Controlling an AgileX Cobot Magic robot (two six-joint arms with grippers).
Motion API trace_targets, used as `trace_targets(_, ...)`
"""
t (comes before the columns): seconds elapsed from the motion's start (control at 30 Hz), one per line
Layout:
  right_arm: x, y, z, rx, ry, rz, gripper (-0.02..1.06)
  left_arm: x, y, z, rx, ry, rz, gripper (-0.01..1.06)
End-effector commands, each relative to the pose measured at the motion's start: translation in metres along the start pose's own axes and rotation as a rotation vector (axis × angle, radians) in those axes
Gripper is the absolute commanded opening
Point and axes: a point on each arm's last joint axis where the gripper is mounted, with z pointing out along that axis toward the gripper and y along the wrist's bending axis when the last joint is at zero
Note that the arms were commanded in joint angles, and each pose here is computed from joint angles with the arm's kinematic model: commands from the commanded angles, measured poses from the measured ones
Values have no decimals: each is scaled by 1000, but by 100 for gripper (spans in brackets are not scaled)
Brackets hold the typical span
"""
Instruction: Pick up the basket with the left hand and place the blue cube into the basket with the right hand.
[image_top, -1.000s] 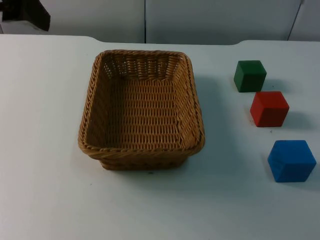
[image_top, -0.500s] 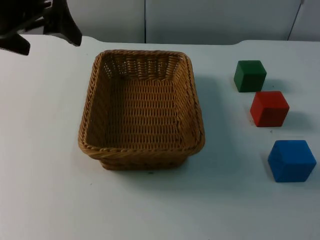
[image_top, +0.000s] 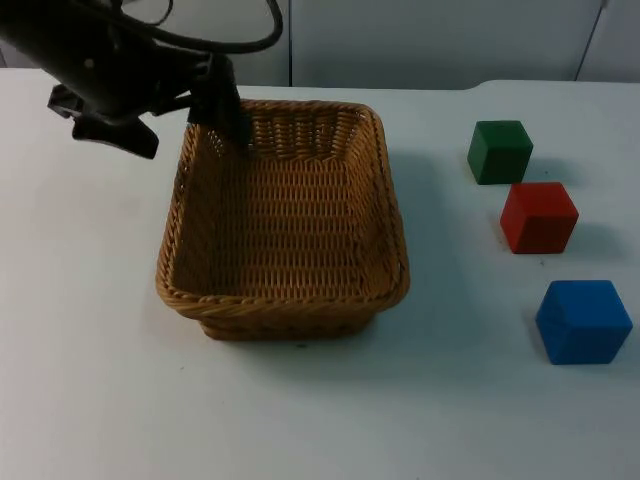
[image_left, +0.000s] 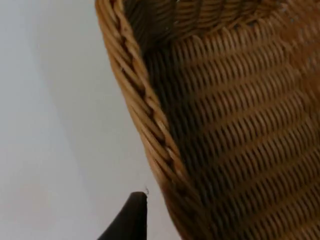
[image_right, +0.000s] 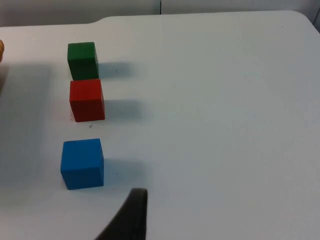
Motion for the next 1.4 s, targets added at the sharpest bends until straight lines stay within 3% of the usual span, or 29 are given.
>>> trace_targets(0.0,1,0,2,8,-2,-3,104,0,1,8,3,10,-16,105)
trace_targets(0.43,1,0,2,8,-2,-3,104,18,16,42,12,107,-65,105)
trace_targets(0.8,1,0,2,8,-2,-3,104,26,4,57,27,141,-20,105)
trace_targets(1.03,1,0,2,8,-2,-3,104,24,4,58,32,127,-46,104)
trace_targets(1.2,1,0,2,8,-2,-3,104,24,4,58,31,125,-48,95)
trace_targets(1.37,1,0,2,8,-2,-3,104,25,4,58,26,128,-68,73)
